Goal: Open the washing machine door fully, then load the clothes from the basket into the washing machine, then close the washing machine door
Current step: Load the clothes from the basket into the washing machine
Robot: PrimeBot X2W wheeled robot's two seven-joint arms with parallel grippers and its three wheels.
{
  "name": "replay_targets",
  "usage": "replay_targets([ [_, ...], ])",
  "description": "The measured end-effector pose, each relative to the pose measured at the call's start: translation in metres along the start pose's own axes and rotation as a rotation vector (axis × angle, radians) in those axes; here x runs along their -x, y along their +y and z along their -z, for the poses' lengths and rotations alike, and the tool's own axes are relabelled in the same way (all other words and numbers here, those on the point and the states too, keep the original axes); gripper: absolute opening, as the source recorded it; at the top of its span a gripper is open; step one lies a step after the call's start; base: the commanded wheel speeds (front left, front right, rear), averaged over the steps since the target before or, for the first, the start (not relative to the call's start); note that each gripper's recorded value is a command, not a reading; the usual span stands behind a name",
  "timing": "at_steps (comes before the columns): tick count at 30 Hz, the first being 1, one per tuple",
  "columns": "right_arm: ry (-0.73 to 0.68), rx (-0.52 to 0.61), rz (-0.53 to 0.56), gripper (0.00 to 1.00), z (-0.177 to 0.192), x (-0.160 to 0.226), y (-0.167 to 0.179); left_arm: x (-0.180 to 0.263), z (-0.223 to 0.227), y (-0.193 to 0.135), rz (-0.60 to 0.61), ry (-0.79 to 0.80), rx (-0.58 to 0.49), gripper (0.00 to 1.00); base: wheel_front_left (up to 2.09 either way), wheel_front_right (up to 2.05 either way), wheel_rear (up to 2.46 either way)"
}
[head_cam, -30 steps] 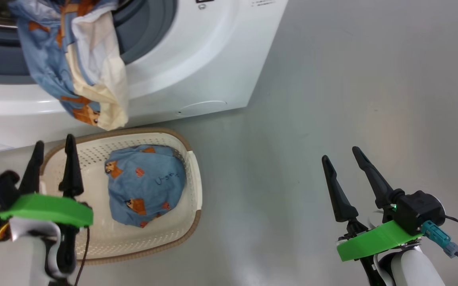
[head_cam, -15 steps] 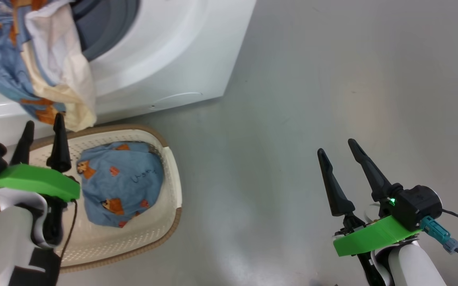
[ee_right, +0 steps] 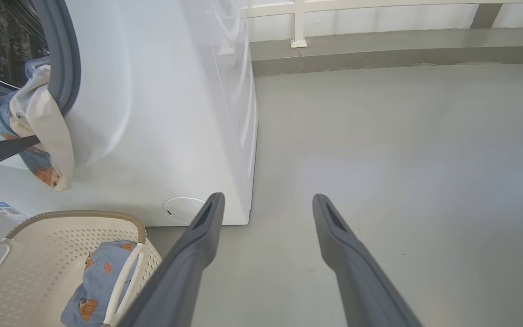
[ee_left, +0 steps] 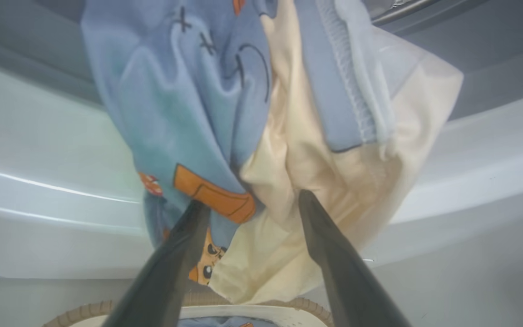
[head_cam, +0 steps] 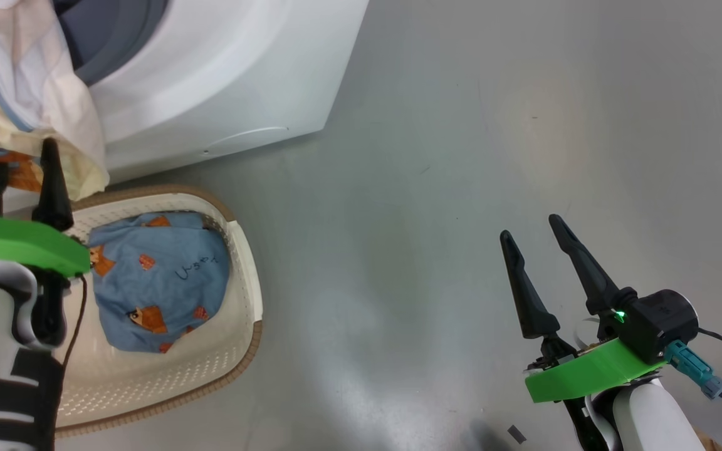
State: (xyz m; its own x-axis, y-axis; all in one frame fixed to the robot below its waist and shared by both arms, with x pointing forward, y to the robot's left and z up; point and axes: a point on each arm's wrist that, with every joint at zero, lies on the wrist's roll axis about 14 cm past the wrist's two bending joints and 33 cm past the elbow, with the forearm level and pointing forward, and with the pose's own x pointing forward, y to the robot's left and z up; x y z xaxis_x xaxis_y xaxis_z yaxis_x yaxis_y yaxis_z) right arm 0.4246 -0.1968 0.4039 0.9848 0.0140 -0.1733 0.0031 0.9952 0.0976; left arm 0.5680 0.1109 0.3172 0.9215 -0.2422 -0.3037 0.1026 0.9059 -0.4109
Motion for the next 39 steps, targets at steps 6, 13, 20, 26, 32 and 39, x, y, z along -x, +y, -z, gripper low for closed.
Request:
replay_targets([
  [6, 0.006, 0.002, 0.002, 1.00, 0.002, 0.000, -0.001, -0.010, -0.006, -0.007, 0.015, -0.015, 0.000, 1.00, 0.00, 0.00, 0.00],
  [13, -0.010, 0.006, -0.004, 1.00, -0.003, -0.005, 0.000, -0.018, -0.010, -0.010, 0.018, -0.024, -0.010, 0.00, 0.00, 0.00, 0.00],
  [20, -0.018, 0.003, -0.009, 1.00, -0.005, -0.006, 0.002, -0.016, -0.017, -0.016, 0.030, -0.043, -0.008, 0.00, 0.00, 0.00, 0.00],
  [26, -0.025, -0.004, -0.021, 1.00, -0.007, -0.008, 0.006, -0.010, -0.033, -0.025, 0.060, -0.089, 0.000, 0.00, 0.00, 0.00, 0.00],
  [32, -0.036, -0.015, -0.038, 1.00, -0.010, -0.009, 0.012, -0.003, -0.071, -0.044, 0.122, -0.191, 0.001, 0.00, 0.00, 0.00, 0.00],
  [39, -0.044, -0.030, -0.050, 1.00, -0.014, -0.006, 0.017, -0.008, -0.100, -0.045, 0.118, -0.245, -0.036, 0.00, 0.00, 0.00, 0.00],
])
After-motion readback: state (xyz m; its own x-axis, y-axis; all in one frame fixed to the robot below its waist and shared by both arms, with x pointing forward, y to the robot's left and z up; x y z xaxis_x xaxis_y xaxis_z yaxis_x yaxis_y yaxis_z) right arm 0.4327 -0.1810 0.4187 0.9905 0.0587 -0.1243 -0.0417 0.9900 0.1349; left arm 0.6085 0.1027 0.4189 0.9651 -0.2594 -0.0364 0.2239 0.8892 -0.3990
